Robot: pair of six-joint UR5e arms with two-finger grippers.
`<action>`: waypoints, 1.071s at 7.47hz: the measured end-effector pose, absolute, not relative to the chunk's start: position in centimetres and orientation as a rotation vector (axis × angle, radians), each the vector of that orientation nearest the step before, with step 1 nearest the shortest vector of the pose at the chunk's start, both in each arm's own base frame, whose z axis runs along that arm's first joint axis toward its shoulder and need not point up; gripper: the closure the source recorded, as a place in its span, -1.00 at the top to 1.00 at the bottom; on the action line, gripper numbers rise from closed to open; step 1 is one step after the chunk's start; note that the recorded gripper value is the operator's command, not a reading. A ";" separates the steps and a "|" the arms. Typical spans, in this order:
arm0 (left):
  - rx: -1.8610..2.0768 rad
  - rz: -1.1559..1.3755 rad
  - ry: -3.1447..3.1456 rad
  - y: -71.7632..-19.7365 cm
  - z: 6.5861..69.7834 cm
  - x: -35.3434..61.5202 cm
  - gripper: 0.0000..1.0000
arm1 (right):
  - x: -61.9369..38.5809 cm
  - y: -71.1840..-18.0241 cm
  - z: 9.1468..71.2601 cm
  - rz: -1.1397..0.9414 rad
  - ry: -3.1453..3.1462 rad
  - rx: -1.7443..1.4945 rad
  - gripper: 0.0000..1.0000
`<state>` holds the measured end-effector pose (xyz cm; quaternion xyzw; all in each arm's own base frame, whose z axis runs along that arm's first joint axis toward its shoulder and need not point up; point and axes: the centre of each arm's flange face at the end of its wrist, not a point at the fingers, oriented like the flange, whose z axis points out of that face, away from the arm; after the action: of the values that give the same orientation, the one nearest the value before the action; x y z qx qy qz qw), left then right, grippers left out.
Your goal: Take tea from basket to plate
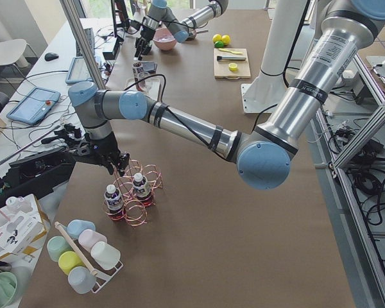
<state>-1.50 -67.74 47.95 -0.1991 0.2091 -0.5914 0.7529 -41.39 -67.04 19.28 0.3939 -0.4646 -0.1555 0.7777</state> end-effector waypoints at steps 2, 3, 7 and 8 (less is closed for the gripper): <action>-0.431 -1.329 0.464 -67.4 47.1 -1.5 0.93 | -41.2 -66.8 19.0 -0.333 -1.012 0.852 0.99; -0.430 -1.351 0.469 -66.7 46.1 -1.6 0.93 | -41.1 -66.7 18.9 -0.332 -1.014 0.853 0.99; -0.457 -1.398 0.537 -60.5 39.8 -2.0 0.93 | -39.6 -65.6 16.8 -0.329 -1.022 0.849 0.99; -0.475 -1.398 0.562 -59.0 39.5 -2.1 0.93 | -38.2 -65.5 15.9 -0.332 -1.024 0.838 0.99</action>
<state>-2.12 -58.95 39.46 -0.2138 0.2525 -0.6285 0.7039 -38.23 -65.45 15.93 0.3871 -0.4734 -0.1533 0.7762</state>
